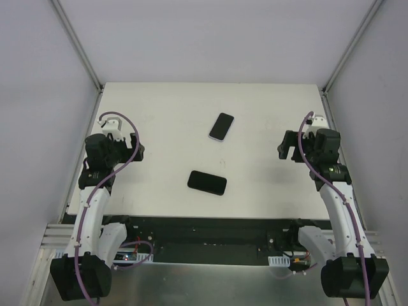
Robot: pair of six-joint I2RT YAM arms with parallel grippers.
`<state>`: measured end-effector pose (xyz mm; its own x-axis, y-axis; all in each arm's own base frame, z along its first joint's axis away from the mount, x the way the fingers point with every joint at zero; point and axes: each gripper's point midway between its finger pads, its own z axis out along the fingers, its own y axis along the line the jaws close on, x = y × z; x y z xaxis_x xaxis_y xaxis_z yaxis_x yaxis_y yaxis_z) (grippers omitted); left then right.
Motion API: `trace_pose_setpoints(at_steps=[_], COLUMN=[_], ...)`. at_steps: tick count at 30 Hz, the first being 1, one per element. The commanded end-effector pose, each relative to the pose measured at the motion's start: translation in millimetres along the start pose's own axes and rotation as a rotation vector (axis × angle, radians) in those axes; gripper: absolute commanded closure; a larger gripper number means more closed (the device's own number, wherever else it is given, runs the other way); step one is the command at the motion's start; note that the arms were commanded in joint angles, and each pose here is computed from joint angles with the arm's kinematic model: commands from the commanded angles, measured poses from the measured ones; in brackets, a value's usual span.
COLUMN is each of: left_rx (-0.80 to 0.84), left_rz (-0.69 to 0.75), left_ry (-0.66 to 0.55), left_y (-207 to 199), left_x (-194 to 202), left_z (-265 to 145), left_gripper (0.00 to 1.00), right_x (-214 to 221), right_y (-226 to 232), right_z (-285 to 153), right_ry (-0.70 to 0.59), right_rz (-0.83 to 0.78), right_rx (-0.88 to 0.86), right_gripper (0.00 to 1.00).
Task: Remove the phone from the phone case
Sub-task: Pick up the phone at the center of the board.
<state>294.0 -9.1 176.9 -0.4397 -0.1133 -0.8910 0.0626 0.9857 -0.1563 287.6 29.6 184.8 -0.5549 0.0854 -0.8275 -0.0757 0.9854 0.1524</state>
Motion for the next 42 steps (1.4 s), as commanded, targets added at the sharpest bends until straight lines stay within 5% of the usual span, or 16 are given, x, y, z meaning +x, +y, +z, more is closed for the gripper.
trace_pose_setpoints(at_steps=[1, 14, 27, 42], left_rx=[-0.024, 0.049, 0.728, 1.108], left_rz=[0.006, 0.045, 0.595, 1.212], left_ry=[-0.059, -0.035, 0.216, 0.415], left_y=[4, -8, -117, -200], left_x=[-13, -10, 48, 124], left_z=[-1, -4, -25, 18], left_gripper=[0.00, 0.00, 0.00, 0.00], right_x=[-5, -7, 8, 17], right_y=[3, 8, 26, 37], right_z=[-5, -12, -10, -10], right_ry=[-0.027, -0.050, 0.020, 0.063], right_rz=[-0.027, -0.046, -0.056, -0.052], right_rx=[-0.021, -0.048, -0.163, -0.228], right_gripper=[0.01, 0.01, 0.01, 0.01])
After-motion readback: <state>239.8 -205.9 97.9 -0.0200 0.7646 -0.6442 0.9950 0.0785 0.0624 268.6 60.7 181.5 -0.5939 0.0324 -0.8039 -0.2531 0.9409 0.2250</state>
